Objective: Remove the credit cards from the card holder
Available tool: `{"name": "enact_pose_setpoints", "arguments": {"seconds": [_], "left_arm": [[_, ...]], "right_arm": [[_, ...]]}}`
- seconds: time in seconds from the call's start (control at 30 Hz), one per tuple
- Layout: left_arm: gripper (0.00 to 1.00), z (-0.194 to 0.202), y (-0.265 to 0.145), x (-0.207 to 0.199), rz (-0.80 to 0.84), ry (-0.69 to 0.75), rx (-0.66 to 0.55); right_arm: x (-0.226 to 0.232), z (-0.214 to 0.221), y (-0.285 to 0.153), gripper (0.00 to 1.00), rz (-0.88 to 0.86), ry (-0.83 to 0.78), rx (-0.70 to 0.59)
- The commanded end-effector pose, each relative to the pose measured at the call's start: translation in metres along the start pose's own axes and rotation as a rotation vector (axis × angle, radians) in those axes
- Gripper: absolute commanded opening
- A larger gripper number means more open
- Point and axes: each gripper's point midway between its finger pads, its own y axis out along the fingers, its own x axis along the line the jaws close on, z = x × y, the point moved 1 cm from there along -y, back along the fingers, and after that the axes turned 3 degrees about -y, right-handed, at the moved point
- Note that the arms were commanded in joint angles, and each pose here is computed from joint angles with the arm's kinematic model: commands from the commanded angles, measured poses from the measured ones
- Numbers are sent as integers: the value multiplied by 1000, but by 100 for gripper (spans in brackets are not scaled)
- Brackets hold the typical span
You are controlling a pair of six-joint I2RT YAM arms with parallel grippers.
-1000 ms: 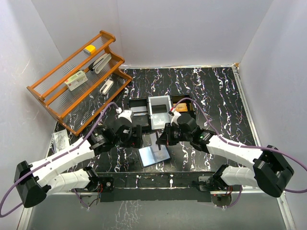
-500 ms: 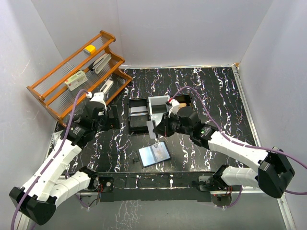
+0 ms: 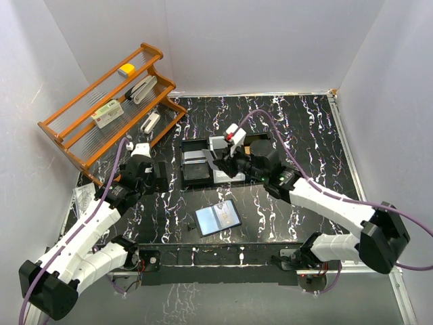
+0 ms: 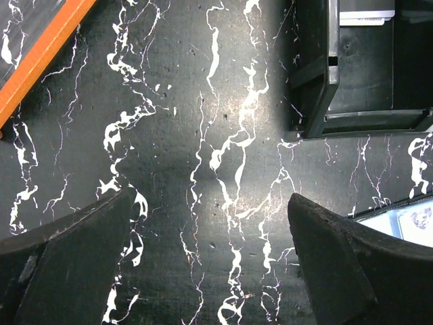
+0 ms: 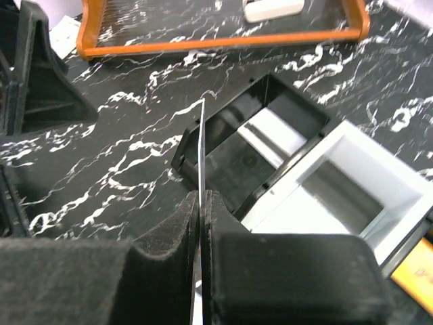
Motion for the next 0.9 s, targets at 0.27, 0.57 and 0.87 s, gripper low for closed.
{"name": "enact_pose_setpoints", "arguments": {"seconds": [0.27,0.57,0.87], "left_arm": [[99,-16,-7,21,-120,-56,-83],[99,-21,-11,26,-144,-68,-116],[99,-22,-11,28,-156,-69,-119]], "right_arm": [[-24,-15,87,0,13,-565,87],[-49,24,137,0,141,-812,270],[-58,46,162,0,128,-911,335]]}}
